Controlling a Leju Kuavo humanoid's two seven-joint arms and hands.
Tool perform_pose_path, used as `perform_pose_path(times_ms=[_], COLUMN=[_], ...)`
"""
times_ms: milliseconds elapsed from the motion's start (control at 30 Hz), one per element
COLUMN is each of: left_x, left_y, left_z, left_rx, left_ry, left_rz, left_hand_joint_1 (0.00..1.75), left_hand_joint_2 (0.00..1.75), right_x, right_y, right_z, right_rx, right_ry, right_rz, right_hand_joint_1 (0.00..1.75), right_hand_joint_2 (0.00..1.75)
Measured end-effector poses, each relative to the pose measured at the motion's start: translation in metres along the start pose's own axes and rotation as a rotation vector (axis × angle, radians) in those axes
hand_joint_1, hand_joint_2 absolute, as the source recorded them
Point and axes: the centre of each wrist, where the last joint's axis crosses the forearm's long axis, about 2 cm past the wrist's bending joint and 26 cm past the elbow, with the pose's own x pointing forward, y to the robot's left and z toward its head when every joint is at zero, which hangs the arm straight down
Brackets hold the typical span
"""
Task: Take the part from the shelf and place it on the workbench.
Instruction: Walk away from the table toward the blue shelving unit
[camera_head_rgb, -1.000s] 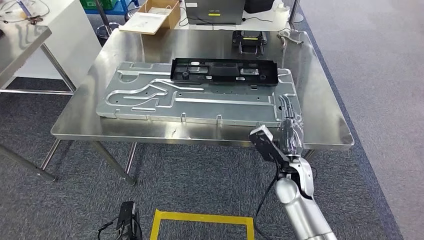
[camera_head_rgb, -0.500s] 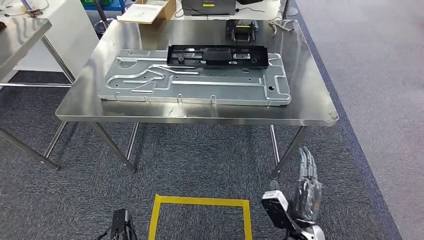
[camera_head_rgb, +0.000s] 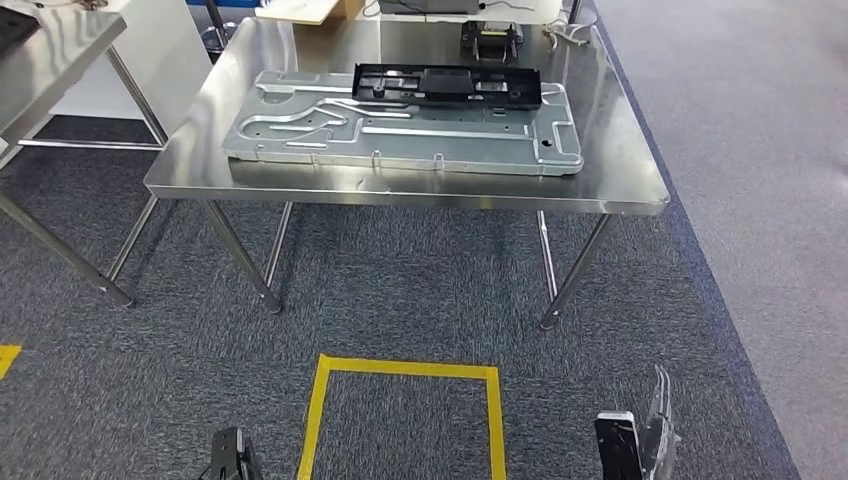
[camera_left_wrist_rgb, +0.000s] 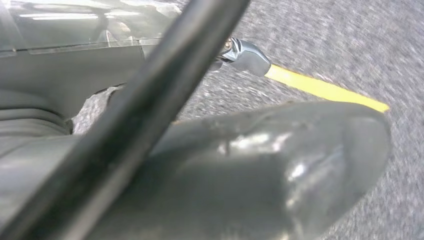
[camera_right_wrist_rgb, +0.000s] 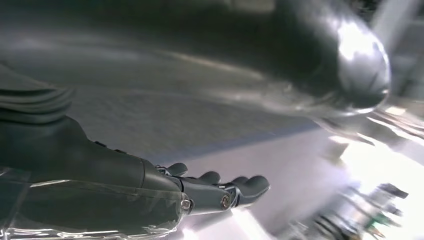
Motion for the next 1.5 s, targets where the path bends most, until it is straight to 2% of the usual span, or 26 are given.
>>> perform_pose_path(times_ms=[200,333,467,667,767,933,1033,1167,1500], left_x=[-0.005,-0.008,-0.009,-0.013,-0.013,-0.005,-0.006,-0.008,-0.006], left_y=[0.003,0.005,0.007,0.011,0.012,0.012,0.014,0.016,0.017], left_z=[0.002,0.002,0.002,0.003,0.003,-0.001,-0.001,-0.001,-0.002], left_rx=[0.019,0.028,0.031,0.046,0.049,0.039,0.036,0.034,0.029], left_ry=[0.002,0.007,0.008,0.019,0.019,0.010,0.024,0.041,0.065], left_rz=[0.027,0.043,0.050,0.056,0.059,0.058,0.049,0.035,0.013], left_hand_joint_1=[0.00,0.00,0.00,0.00,0.00,0.00,0.00,0.00,0.00], left_hand_joint_2=[0.00,0.00,0.00,0.00,0.00,0.00,0.00,0.00,0.00], right_x=[-0.102,-0.130,-0.137,-0.139,-0.139,-0.139,-0.138,-0.137,-0.132], right_y=[-0.020,-0.025,-0.019,-0.014,-0.012,-0.010,-0.007,-0.003,0.006], right_z=[0.029,0.053,0.072,0.085,0.090,0.103,0.109,0.116,0.119], right_rx=[0.039,0.056,0.079,0.099,0.121,0.210,0.277,0.401,0.644], right_ry=[0.294,0.554,0.717,0.817,0.913,1.137,1.226,1.244,1.155], right_rz=[0.132,0.169,0.163,0.147,0.159,0.224,0.242,0.243,0.311], right_hand_joint_1=[0.00,0.00,0.00,0.00,0.00,0.00,0.00,0.00,0.00], right_hand_joint_2=[0.00,0.00,0.00,0.00,0.00,0.00,0.00,0.00,0.00])
